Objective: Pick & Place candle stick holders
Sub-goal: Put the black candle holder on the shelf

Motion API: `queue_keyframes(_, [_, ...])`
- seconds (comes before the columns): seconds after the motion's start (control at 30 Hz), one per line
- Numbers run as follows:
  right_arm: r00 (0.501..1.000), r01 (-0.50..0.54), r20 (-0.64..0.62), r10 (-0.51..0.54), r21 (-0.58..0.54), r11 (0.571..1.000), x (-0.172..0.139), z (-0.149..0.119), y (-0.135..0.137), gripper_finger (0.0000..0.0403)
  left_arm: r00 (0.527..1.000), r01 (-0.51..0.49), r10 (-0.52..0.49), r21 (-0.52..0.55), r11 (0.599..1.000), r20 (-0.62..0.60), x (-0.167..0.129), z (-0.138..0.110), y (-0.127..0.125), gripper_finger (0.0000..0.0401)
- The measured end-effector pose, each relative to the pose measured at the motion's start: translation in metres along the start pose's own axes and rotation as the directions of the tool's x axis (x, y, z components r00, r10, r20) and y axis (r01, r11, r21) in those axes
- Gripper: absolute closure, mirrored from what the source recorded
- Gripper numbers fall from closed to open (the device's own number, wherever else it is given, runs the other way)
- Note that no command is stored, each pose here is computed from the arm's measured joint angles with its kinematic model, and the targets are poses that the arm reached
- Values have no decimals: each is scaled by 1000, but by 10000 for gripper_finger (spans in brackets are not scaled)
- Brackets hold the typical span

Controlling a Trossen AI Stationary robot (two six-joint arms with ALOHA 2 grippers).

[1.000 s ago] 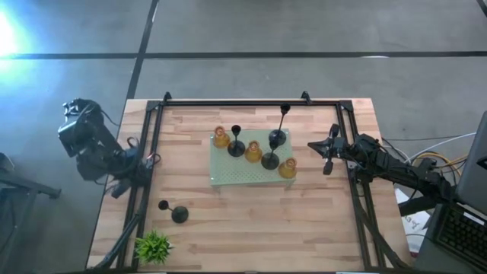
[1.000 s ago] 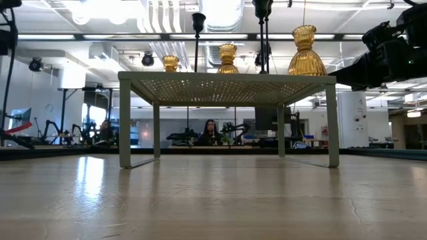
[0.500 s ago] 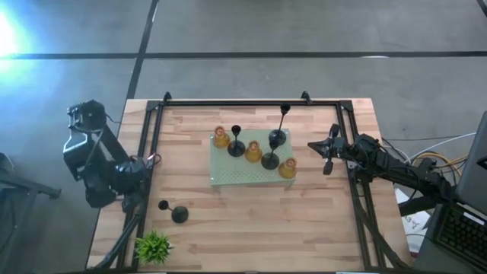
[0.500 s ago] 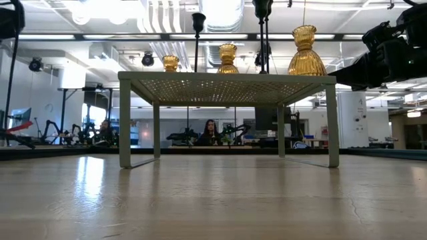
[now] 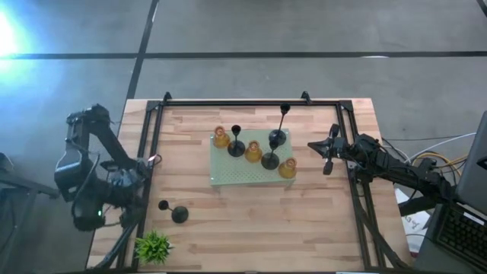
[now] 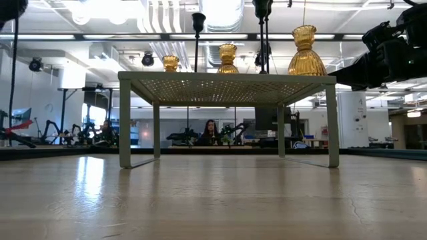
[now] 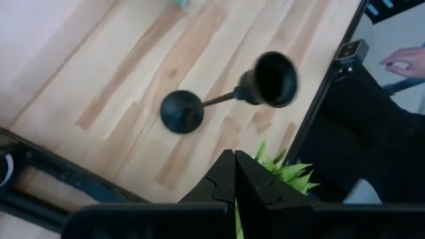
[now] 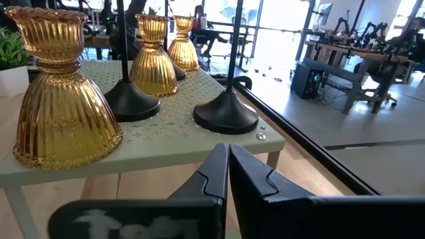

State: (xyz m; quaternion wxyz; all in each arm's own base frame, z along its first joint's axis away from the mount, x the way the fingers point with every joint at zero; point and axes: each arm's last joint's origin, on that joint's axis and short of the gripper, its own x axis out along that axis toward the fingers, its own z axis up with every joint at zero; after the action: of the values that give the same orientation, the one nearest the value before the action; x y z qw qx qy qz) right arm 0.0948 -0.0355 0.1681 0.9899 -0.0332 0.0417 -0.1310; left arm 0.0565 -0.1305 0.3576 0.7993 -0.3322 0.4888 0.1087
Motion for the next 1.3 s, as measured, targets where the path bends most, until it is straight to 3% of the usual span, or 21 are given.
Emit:
queue_keyframes(0.23, [1000,0,0,0,0,1000,0,0,0,394,996,-23,20,36,999,91,-15,-2,-30,398])
queue_keyframes(0.33, [1000,0,0,0,0,1000,0,0,0,394,979,35,-59,126,991,198,-27,3,-46,398])
queue_keyframes(0.47, [1000,0,0,0,0,1000,0,0,0,394,874,16,-199,384,923,443,-57,21,-58,398])
queue_keyframes(0.57, [1000,0,0,0,0,1000,0,0,0,394,745,-154,-263,542,826,612,-79,35,-59,398])
queue_keyframes(0.67, [1000,0,0,0,0,1000,0,0,0,394,646,-305,-291,589,749,705,-102,52,-46,398])
queue_keyframes(0.73, [1000,0,0,0,0,1000,0,0,0,394,620,-327,-303,590,738,723,-115,63,-30,398])
queue_keyframes(0.87, [1000,0,0,0,0,1000,0,0,0,394,600,-267,-344,586,765,722,-130,79,3,398])
queue_keyframes(0.93, [1000,0,0,0,0,1000,0,0,0,394,591,-257,-375,607,752,714,-130,80,10,398])
queue_keyframes(1.1, [1000,0,0,0,0,1000,0,0,0,394,568,-268,-491,712,649,660,-127,79,18,398])
queue_keyframes(1.17, [1000,0,0,0,0,1000,0,0,0,394,562,-219,-587,790,573,582,-124,76,21,398])
queue_keyframes(1.23, [1000,0,0,0,0,1000,0,0,0,394,508,-140,-698,847,512,505,-124,76,24,399])
queue_keyframes(1.3, [1000,0,0,0,0,1000,0,0,0,394,459,-143,-776,898,417,434,-117,71,27,400])
